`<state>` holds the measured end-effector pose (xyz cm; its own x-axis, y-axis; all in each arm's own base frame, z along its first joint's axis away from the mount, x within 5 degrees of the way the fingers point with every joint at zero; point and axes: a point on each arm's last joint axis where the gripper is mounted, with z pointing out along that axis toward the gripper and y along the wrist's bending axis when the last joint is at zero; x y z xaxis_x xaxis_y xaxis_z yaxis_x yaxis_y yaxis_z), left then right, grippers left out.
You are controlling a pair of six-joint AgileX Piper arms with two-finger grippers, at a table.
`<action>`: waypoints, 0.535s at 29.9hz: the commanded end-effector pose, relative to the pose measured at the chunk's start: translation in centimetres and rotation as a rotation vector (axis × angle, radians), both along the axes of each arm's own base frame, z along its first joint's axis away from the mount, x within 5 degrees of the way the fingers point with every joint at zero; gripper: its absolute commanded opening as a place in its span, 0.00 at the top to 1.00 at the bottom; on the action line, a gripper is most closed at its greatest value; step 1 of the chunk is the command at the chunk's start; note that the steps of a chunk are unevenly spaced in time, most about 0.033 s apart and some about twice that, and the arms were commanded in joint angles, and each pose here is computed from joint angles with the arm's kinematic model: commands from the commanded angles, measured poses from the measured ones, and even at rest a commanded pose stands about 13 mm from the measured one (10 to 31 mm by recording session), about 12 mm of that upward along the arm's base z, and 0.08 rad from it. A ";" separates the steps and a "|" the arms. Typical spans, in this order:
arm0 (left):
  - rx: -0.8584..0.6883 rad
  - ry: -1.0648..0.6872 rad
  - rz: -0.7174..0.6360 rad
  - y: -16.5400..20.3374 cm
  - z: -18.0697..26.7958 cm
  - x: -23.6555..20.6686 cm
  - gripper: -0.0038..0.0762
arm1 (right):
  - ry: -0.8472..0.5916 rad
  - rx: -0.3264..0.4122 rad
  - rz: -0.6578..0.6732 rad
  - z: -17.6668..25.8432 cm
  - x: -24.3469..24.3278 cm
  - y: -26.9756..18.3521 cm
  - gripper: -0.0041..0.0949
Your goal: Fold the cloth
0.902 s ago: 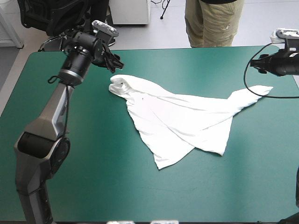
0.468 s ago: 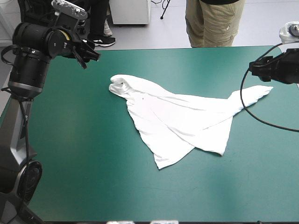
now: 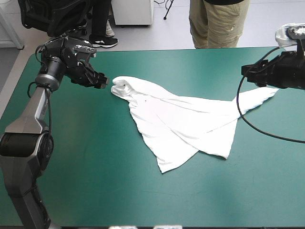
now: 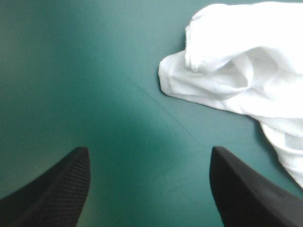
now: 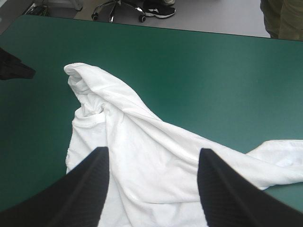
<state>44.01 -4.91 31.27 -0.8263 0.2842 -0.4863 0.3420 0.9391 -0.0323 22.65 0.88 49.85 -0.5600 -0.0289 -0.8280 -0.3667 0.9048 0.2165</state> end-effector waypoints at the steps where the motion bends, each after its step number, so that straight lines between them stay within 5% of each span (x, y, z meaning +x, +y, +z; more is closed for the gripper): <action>1: -0.045 -0.098 -0.027 -0.5 1.3 0.6 0.32 | -0.037 0.023 0.033 0.8 -0.2 0.6 0.44; 16: 0.044 -0.160 -0.212 -4.2 -4.7 3.9 0.32 | 0.025 -0.031 -0.003 -1.0 2.5 -0.3 0.44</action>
<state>47.78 -8.27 23.08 -0.7481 0.4664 -0.4721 0.5193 0.8543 0.0211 25.63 0.54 47.75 -0.6293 -0.0429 -0.7760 -0.3497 0.9073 0.2335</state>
